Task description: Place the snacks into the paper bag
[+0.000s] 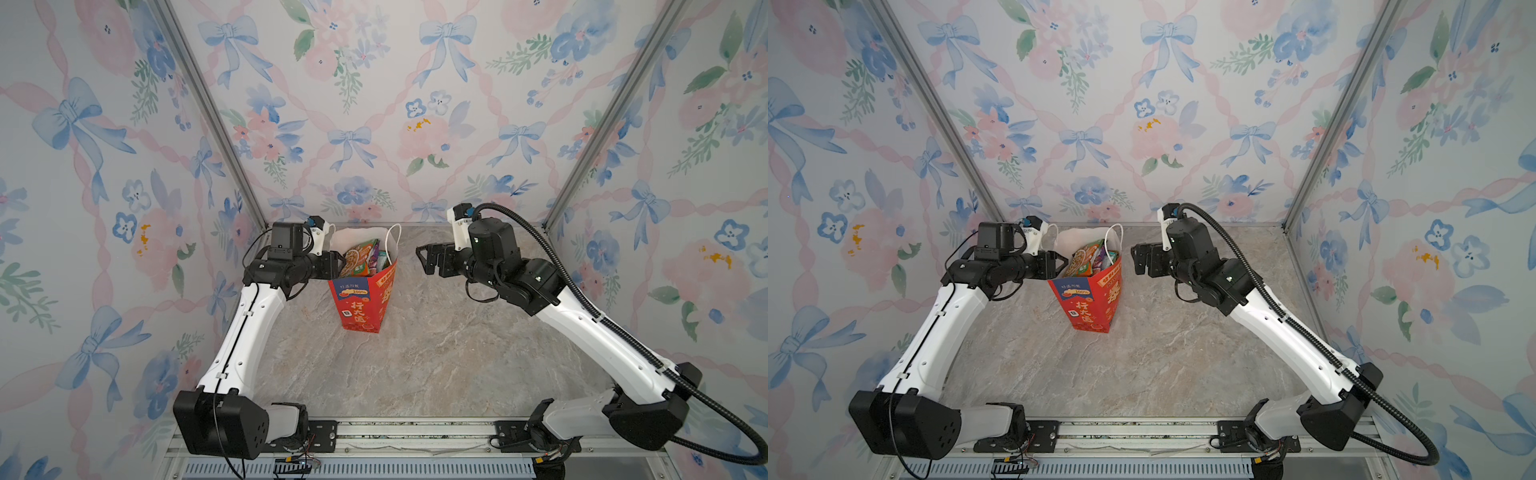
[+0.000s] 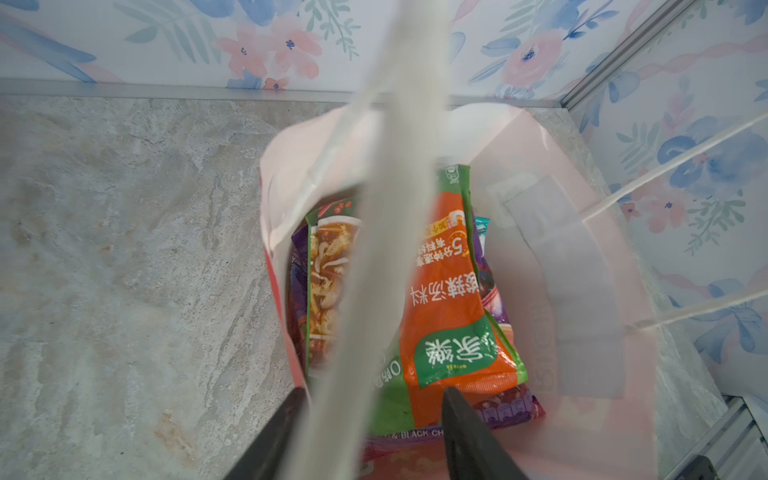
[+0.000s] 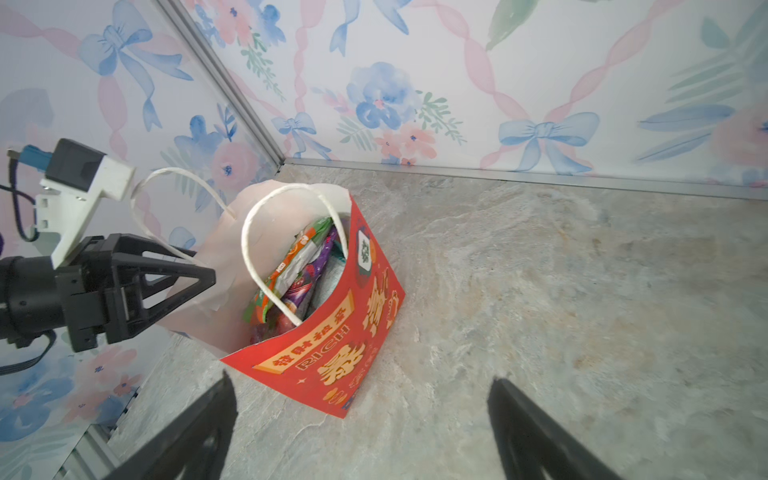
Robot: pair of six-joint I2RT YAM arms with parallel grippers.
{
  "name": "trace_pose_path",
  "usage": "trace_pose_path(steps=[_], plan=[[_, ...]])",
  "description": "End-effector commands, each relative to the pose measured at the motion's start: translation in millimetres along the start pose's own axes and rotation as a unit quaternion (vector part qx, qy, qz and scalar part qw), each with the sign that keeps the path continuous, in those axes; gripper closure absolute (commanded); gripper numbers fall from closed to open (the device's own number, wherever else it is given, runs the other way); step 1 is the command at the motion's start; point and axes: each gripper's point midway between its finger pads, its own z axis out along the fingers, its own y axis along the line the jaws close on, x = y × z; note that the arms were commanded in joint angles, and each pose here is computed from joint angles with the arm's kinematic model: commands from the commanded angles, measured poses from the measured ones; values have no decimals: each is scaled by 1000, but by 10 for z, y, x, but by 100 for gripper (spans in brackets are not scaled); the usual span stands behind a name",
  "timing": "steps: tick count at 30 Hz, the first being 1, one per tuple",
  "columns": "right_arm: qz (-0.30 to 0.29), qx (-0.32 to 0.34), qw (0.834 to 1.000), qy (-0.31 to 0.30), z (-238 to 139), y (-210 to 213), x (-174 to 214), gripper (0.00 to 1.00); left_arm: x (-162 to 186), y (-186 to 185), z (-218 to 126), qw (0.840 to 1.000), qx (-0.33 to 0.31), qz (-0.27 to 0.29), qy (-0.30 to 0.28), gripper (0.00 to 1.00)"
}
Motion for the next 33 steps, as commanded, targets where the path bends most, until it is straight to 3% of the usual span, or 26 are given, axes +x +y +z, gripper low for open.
trace_pose_path(steps=[1, 2, 3, 10, 14, 16, 19, 23, 26, 29, 33], plan=[[15, 23, 999, -39, -165, -214, -146, 4, -182, -21, -185, 999, -9, -1, -34, 11], [19, 29, 999, -42, -200, -278, -148, 4, -200, -20, -202, 999, -12, -1, -37, 3], [22, 34, 998, -44, -233, -340, -147, 4, -226, -17, -231, 999, -15, -2, -43, 2], [38, 70, 995, -54, -380, -716, -85, 4, -471, -64, -510, 995, -32, 0, -99, 2], [43, 89, 994, -54, -404, -904, -6, 3, -671, -108, -866, 984, -52, 8, -168, 2], [45, 95, 993, -54, -407, -977, 27, 3, -756, -110, -1098, 974, -70, 13, -215, 2], [42, 107, 992, -50, -395, -1090, 101, 4, -790, -19, -1485, 945, -116, 5, -305, 2], [30, 134, 989, -45, -383, -1276, 234, 4, -612, 170, -1928, 888, -171, -25, -426, 2], [16, 155, 987, -49, -370, -1438, 367, 3, -382, 318, -2085, 855, -204, -41, -476, 2], [-2, 174, 983, -53, -338, -1616, 553, 4, -174, 512, -1969, 846, -239, -55, -474, 2], [-43, 208, 975, -66, -291, -1845, 839, 4, 40, 761, -1607, 855, -277, -61, -435, 2]])
